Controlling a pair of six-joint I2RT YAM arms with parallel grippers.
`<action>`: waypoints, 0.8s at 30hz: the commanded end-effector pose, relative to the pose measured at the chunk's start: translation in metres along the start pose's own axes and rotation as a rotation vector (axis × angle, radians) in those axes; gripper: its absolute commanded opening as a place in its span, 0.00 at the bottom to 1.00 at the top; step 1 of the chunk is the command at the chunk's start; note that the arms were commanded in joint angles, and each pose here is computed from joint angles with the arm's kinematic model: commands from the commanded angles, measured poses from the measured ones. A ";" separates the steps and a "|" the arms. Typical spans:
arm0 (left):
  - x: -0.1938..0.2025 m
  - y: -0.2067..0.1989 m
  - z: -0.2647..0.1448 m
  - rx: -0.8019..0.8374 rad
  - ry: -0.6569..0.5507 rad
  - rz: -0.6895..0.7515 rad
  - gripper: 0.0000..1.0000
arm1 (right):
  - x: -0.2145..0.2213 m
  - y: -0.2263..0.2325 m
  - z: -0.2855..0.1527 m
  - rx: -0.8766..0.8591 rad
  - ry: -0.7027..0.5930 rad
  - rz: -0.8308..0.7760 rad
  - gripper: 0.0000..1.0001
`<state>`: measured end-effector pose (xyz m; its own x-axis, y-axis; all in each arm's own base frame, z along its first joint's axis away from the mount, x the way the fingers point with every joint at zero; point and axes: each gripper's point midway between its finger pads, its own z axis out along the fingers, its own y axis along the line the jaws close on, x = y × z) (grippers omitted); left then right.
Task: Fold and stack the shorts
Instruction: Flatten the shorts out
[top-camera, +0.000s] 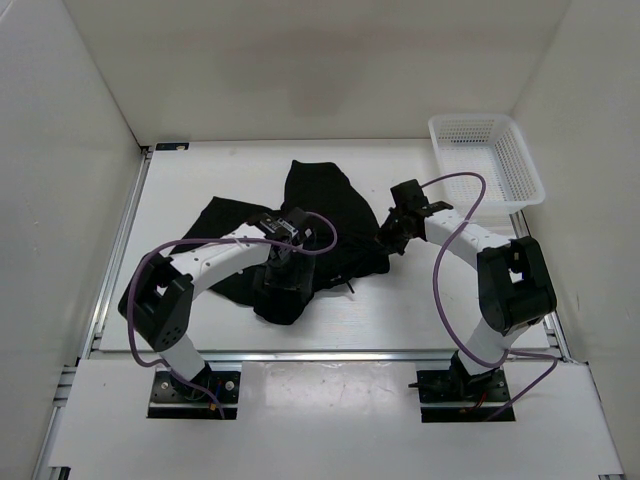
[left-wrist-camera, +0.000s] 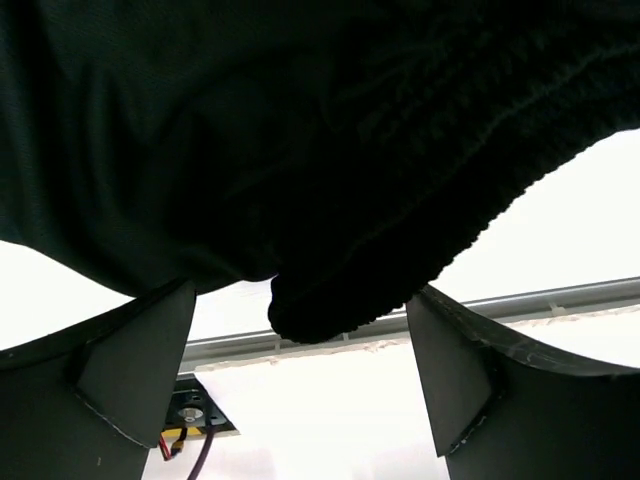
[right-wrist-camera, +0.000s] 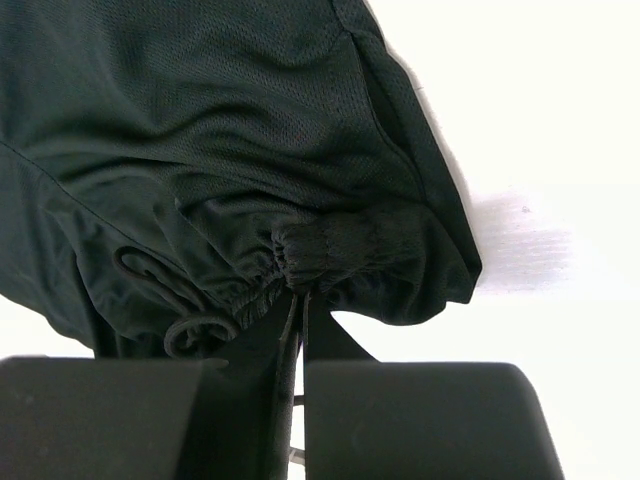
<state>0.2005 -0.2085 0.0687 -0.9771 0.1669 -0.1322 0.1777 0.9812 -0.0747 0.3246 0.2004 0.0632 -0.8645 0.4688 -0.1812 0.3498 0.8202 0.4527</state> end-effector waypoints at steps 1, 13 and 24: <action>-0.021 -0.005 -0.014 0.006 -0.089 0.004 0.96 | -0.004 0.001 -0.001 0.011 -0.010 -0.013 0.00; -0.031 -0.029 -0.021 0.106 -0.055 0.026 0.10 | -0.016 0.010 -0.010 -0.002 -0.047 -0.047 0.00; -0.141 0.126 -0.175 -0.160 -0.473 -0.278 0.10 | -0.114 0.203 -0.100 -0.436 -0.255 -0.268 0.00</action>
<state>0.3257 -0.1589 0.1747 -0.9262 -0.0622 -0.3718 -0.0156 0.9918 -0.1272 0.4353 0.2530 0.1900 -0.8240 0.4086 -0.3926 0.1130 0.7974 0.5928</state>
